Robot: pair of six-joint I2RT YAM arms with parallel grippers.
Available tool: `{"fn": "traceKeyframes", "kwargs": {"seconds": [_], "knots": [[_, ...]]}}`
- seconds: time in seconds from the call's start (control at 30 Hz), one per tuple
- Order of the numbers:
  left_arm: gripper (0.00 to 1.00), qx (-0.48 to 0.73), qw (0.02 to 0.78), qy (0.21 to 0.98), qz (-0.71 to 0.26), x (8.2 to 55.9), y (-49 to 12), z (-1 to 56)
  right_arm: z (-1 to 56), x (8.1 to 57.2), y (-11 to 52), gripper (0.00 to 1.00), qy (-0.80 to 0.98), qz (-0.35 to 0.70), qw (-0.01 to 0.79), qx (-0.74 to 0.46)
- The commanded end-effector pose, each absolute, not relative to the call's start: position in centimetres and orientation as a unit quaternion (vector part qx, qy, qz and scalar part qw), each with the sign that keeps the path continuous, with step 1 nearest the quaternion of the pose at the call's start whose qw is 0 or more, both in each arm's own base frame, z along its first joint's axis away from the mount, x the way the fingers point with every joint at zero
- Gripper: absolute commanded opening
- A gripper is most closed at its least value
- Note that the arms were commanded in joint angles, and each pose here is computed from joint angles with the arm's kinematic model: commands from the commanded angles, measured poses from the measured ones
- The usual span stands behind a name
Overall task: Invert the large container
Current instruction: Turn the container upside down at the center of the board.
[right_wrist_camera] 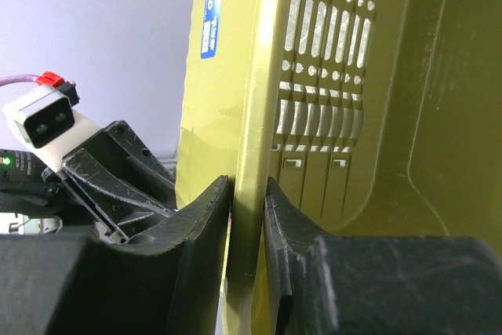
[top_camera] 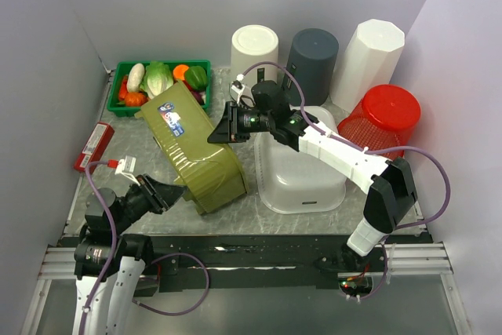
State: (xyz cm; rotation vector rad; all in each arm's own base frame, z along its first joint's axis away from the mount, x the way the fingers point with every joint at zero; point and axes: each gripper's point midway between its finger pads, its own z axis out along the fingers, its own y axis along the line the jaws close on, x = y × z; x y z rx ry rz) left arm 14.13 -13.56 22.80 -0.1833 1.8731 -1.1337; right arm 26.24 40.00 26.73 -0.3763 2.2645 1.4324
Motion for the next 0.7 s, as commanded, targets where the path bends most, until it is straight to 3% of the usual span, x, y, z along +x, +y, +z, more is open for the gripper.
{"fn": "traceKeyframes", "kwargs": {"seconds": [0.0,0.27,0.33,0.47,0.67], "knots": [[0.26,-0.051,0.483,0.735,-0.473,14.4,-13.9,24.8,23.5,26.3,39.4,0.3,0.843,0.483,0.197,-0.133],[0.19,-0.068,0.505,0.727,-0.46,15.2,-13.2,25.5,23.2,26.1,39.2,0.31,0.844,0.481,0.198,-0.132],[0.2,-0.07,0.507,0.725,-0.461,15.3,-13.2,25.6,22.9,25.9,39.2,0.31,0.845,0.482,0.193,-0.131],[0.32,-0.072,0.503,0.725,-0.465,15.5,-13.3,25.5,22.5,25.6,39.1,0.31,0.846,0.482,0.188,-0.129],[0.28,-0.073,0.501,0.723,-0.469,15.6,-13.4,25.2,22.2,25.4,39.2,0.31,0.846,0.482,0.184,-0.131]]}}
